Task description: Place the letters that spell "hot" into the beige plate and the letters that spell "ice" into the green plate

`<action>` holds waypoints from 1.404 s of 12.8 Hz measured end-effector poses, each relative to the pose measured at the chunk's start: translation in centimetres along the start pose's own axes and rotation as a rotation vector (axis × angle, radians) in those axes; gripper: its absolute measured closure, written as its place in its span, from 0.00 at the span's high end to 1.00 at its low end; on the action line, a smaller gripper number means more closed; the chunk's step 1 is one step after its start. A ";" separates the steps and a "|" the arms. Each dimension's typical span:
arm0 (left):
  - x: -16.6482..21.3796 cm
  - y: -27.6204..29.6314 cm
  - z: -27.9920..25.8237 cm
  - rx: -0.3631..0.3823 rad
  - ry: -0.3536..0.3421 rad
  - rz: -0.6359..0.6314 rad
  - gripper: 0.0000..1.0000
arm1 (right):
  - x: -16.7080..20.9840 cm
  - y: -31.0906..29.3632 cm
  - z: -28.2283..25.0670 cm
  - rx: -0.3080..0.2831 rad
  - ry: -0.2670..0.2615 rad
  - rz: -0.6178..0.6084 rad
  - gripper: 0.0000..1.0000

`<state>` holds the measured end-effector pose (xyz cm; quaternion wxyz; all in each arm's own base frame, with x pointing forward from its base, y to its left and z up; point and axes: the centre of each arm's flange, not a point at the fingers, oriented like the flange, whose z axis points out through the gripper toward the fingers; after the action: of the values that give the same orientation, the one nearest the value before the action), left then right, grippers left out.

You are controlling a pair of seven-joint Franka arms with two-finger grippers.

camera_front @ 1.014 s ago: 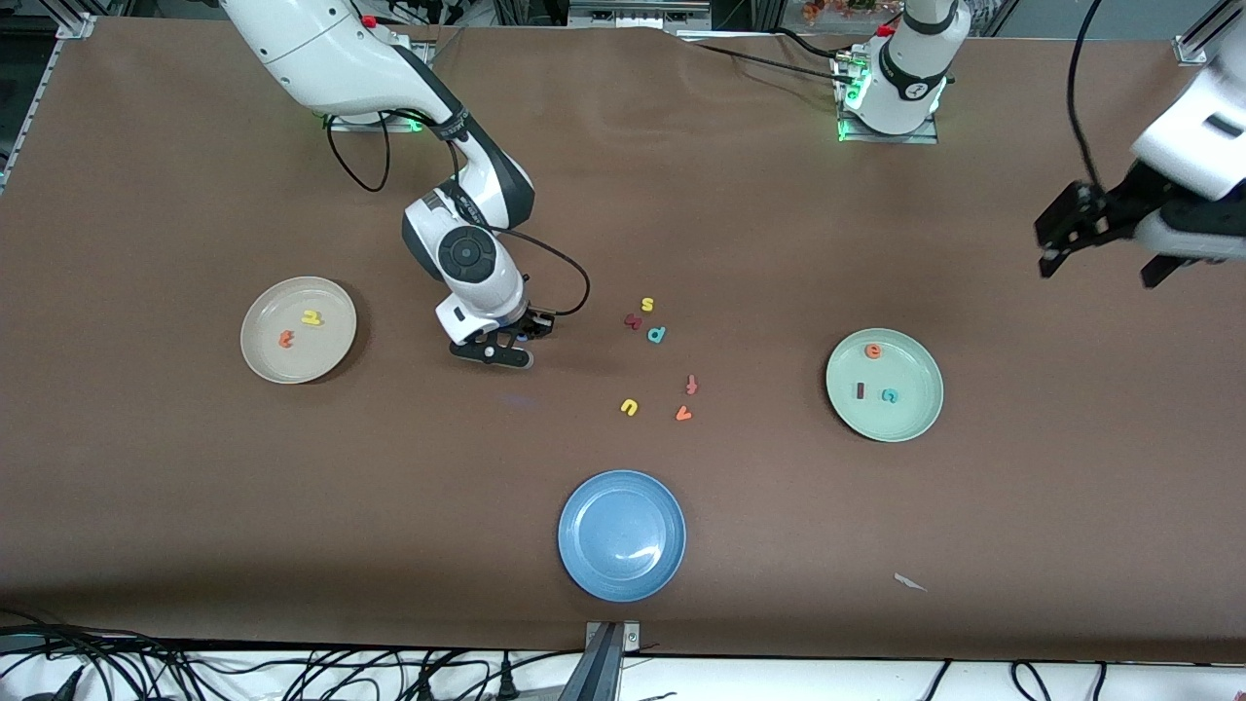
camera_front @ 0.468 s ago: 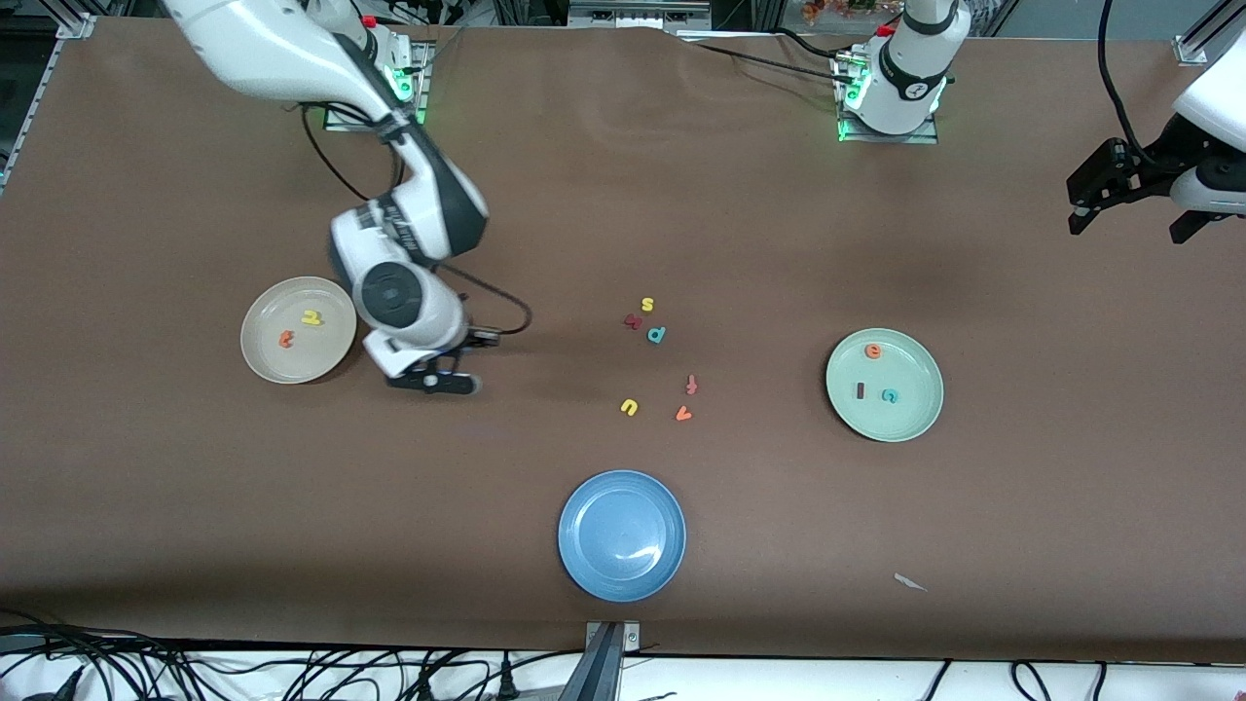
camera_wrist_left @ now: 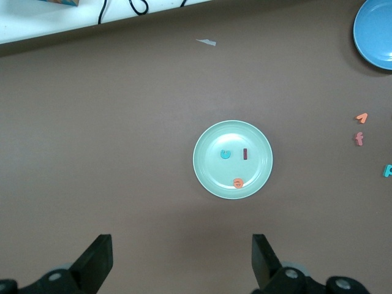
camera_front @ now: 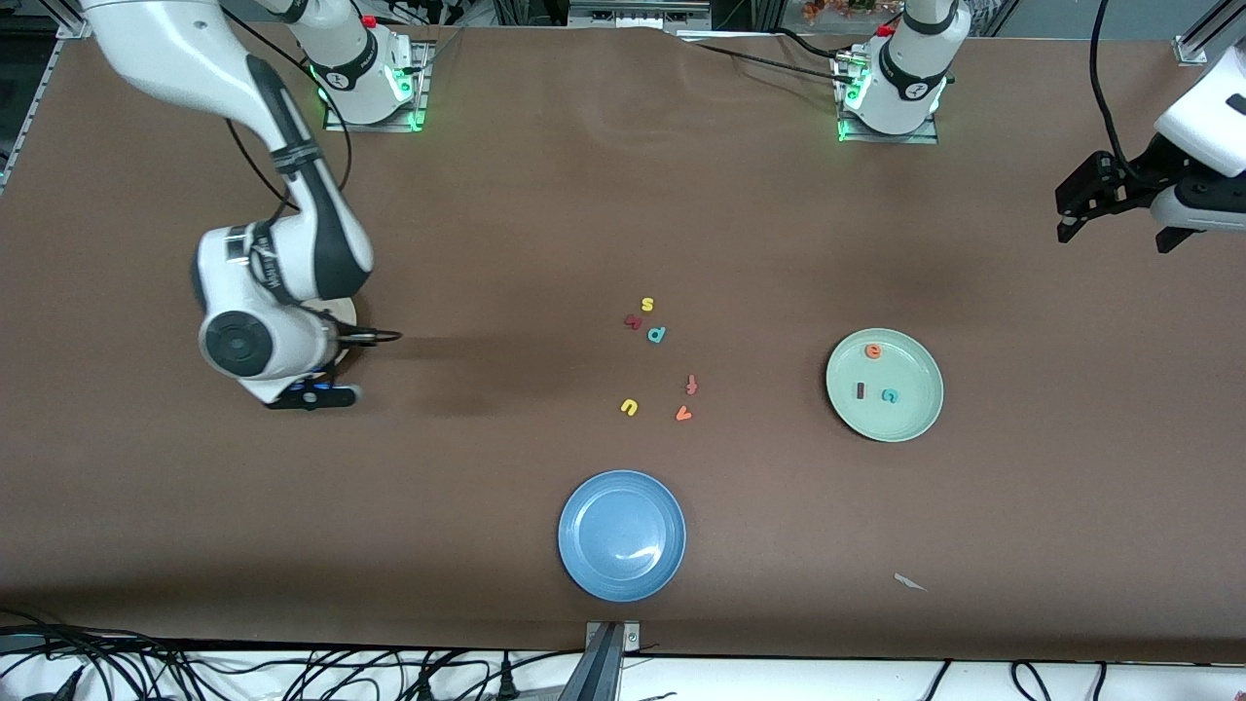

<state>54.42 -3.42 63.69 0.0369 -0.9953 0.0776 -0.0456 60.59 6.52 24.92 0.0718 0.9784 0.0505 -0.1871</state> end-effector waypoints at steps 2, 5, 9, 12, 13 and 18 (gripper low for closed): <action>0.1 0.4 0.1 -0.001 -0.004 0.007 1.00 | -0.7 4.3 2.3 0.000 -0.046 -0.037 0.28; 0.0 0.2 0.1 -0.001 -0.007 0.001 1.00 | -2.2 7.2 5.8 0.014 -0.111 -0.057 0.28; -0.3 -1.4 0.0 -0.013 -0.019 -0.031 1.00 | -3.2 8.1 9.4 0.031 -0.146 -0.079 0.28; -0.3 -1.5 0.0 -0.015 -0.025 -0.033 1.00 | -3.2 8.9 9.9 0.038 -0.150 -0.077 0.45; -0.4 -1.4 0.1 -0.016 -0.033 -0.033 1.00 | -3.2 8.9 9.5 0.038 -0.141 -0.076 0.56; -0.7 -1.4 0.3 -0.018 -0.063 -0.033 1.00 | -4.0 9.8 -4.6 0.098 0.014 -0.045 0.80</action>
<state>53.94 -1.90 63.48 0.0294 -0.9976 0.0604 -0.0143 59.75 -2.70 31.85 0.0193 0.9807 0.0636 -0.1841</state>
